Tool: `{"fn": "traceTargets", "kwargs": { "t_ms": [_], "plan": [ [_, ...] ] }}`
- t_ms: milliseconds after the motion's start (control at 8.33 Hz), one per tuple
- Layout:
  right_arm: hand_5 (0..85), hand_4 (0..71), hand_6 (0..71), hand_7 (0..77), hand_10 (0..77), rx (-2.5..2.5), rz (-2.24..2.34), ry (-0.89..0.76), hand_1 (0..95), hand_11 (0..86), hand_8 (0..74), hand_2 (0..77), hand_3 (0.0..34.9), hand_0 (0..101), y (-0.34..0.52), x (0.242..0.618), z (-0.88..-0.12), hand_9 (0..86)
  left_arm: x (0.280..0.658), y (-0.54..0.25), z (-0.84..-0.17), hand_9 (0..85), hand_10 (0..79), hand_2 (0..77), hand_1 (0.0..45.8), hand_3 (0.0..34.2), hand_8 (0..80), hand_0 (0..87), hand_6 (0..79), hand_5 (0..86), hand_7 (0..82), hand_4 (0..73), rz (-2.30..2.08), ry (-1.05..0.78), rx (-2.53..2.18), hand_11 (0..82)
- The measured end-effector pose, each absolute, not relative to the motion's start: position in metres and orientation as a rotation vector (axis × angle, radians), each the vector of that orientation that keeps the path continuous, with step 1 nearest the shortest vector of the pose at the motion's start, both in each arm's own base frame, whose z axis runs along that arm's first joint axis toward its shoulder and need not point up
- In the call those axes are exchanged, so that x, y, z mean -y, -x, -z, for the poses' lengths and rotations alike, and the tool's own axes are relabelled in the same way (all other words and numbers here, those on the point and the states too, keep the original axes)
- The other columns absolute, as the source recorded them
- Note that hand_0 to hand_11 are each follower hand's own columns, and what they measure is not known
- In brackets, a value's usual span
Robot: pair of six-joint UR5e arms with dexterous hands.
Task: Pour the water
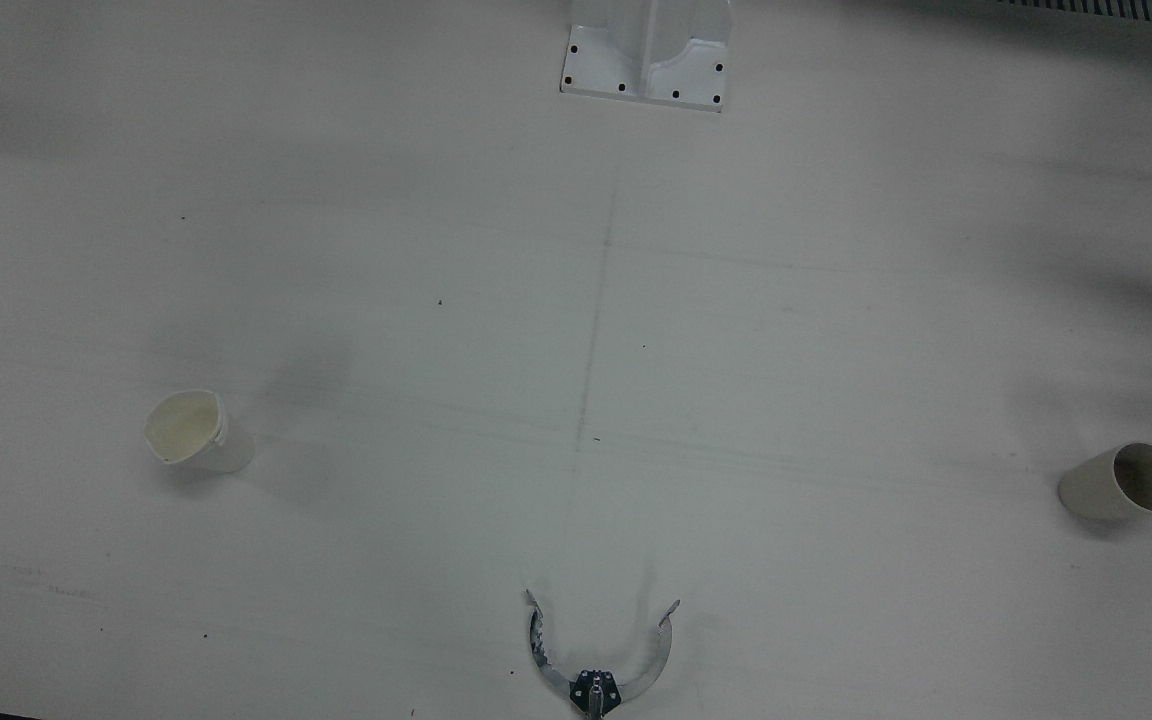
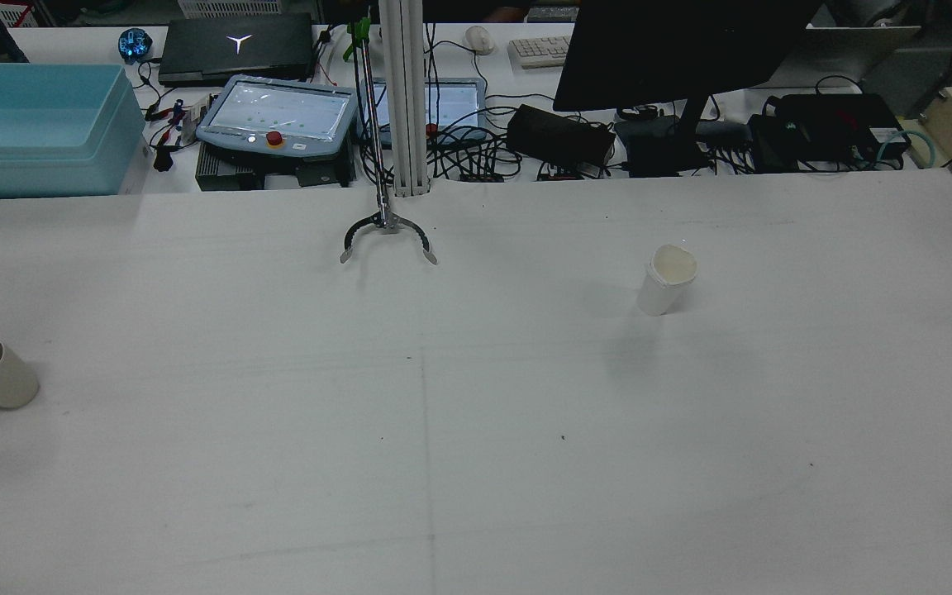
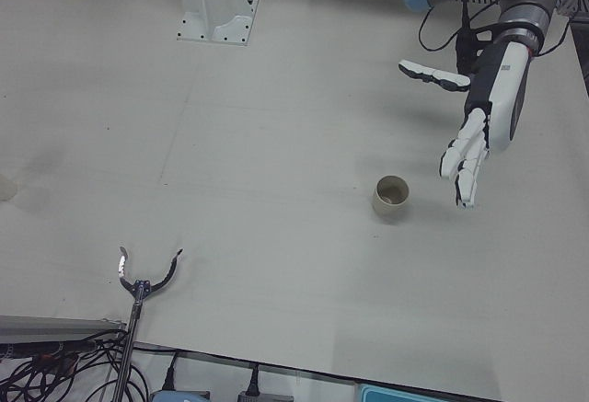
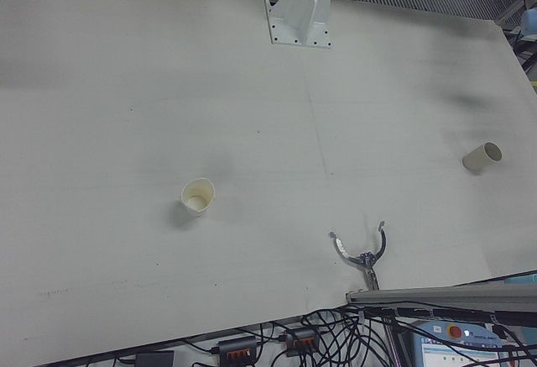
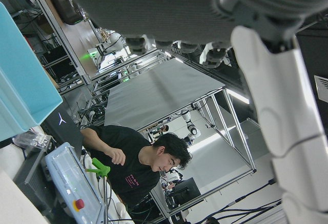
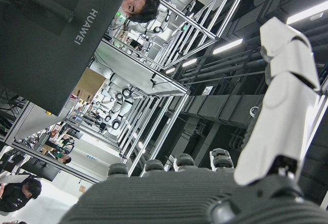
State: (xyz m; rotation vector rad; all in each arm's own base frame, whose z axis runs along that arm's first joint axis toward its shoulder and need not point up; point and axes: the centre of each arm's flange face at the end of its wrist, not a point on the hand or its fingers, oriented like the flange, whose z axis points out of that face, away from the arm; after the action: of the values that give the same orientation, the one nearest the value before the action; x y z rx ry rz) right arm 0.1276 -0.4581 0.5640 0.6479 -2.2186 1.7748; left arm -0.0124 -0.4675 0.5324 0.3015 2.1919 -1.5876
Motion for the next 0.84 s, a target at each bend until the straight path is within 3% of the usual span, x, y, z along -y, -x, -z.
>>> {"fn": "traceTargets", "kwargs": {
  "t_ms": [120,240,360,480,600,840],
  "plan": [
    [5.5,0.0,4.9,1.1,0.0,2.191,-1.772,-0.674,19.6,0.5,0.5,20.7,11.3,49,-0.122,0.461,-0.571,0.5,0.476,-0.002,-0.567,1.1,2.7,1.1,9.8,0.1,0.5,56.9,0.0,0.0,0.5,14.7,1.579,-0.283,-2.183,6.0],
    [5.5,0.0,1.1,0.5,0.0,2.163,-1.777,-0.672,19.6,0.5,0.5,18.0,11.2,49,-0.114,0.462,-0.580,0.5,0.478,-0.016,-0.601,1.1,2.7,1.1,9.8,0.1,0.5,56.9,0.0,0.0,0.5,14.7,1.573,-0.260,-2.175,6.0],
    [5.5,0.0,3.3,1.1,0.0,2.140,-1.783,-0.657,17.5,0.5,1.1,16.4,11.2,48,-0.108,0.462,-0.588,0.5,0.475,-0.022,-0.631,1.1,2.7,1.1,9.3,0.1,0.5,58.8,0.0,0.0,0.5,16.9,1.577,-0.248,-2.167,5.5],
    [5.5,0.0,3.3,1.1,0.0,2.119,-1.787,-0.641,17.5,0.5,1.1,16.4,11.2,48,-0.102,0.460,-0.595,0.5,0.465,-0.020,-0.665,1.1,2.7,1.1,9.8,0.1,0.5,58.9,0.0,0.0,0.5,11.4,1.597,-0.247,-2.154,6.0],
    [5.5,0.0,2.2,1.1,0.0,2.090,-1.797,-0.617,17.5,0.5,1.1,16.4,11.2,48,-0.095,0.459,-0.608,0.5,0.449,-0.014,-0.702,1.1,2.7,1.1,9.8,0.0,0.5,60.8,0.0,0.0,0.5,14.2,1.623,-0.253,-2.138,6.5],
    [5.5,0.0,2.2,1.1,0.0,2.040,-1.813,-0.574,16.4,0.5,1.6,13.6,10.4,47,-0.081,0.458,-0.630,0.5,0.427,-0.007,-0.741,1.1,2.7,1.1,11.4,0.0,0.5,62.0,0.0,0.0,0.5,11.4,1.642,-0.262,-2.113,6.5]
  ]
}}
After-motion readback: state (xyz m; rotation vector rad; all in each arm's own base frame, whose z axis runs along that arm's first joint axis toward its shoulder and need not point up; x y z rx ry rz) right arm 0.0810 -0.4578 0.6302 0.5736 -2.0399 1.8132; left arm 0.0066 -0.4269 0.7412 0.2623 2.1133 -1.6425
